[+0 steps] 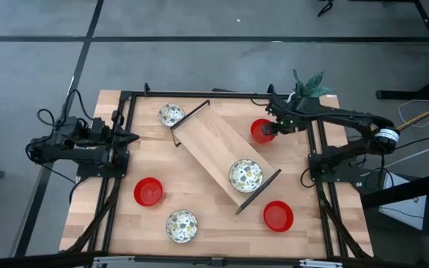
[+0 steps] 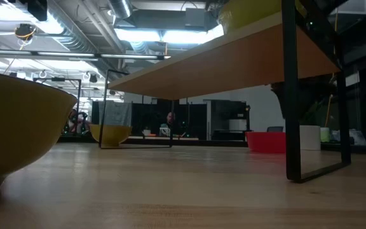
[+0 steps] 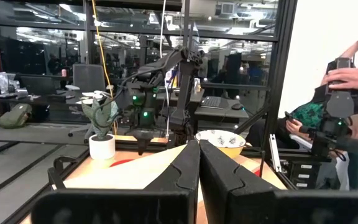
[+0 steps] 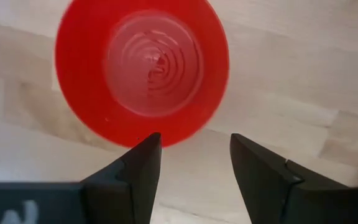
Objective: Pick & Place Mini bowls
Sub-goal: Put the top red bowl on the shelf
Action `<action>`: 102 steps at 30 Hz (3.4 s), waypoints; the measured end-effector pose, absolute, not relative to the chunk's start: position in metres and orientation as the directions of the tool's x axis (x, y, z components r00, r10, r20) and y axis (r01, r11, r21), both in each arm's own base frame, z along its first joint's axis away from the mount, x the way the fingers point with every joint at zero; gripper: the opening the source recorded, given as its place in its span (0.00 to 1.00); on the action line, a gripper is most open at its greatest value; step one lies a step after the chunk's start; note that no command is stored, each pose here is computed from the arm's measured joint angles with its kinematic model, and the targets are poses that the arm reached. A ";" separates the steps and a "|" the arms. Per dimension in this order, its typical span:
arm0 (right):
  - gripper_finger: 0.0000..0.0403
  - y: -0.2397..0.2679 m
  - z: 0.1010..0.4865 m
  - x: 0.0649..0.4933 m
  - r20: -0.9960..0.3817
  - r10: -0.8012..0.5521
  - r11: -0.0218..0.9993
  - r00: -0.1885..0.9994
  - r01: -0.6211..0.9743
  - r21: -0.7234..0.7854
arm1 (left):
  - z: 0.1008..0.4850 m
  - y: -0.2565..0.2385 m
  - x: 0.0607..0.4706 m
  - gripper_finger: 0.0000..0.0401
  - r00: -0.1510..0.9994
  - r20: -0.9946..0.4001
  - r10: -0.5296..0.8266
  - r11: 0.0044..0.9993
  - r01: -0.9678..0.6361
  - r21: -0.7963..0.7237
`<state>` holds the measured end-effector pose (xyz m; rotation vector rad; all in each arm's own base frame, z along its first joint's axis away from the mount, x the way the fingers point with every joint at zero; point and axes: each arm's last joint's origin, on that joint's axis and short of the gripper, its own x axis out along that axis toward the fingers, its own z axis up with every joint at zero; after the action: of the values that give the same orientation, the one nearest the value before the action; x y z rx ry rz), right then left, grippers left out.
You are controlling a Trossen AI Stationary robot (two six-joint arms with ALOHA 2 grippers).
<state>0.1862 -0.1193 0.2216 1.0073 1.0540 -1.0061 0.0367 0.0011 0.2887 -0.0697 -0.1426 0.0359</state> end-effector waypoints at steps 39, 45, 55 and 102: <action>0.48 -0.125 0.187 0.185 -0.935 -0.337 -0.062 0.110 0.988 0.138 | 0.289 0.001 0.037 0.01 0.989 0.141 0.041 0.997 -0.031 -0.072; 0.48 -0.129 0.180 0.190 -0.932 -0.345 -0.049 0.109 0.990 0.134 | 0.289 0.001 0.037 0.01 0.989 0.141 0.041 0.997 -0.031 -0.072; 0.45 -0.130 0.175 0.192 -0.938 -0.334 -0.047 0.091 0.992 0.113 | 0.289 0.001 0.037 0.01 0.989 0.141 0.041 0.997 -0.031 -0.072; 0.00 -0.130 0.209 0.192 -0.881 -0.416 0.047 0.224 0.973 0.225 | 0.289 0.001 0.037 0.01 0.989 0.140 0.041 0.997 -0.031 -0.072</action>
<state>0.1919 -0.1300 0.2094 0.9917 0.7256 -1.2157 0.0368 0.0011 0.2887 -0.0697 -0.1423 0.0361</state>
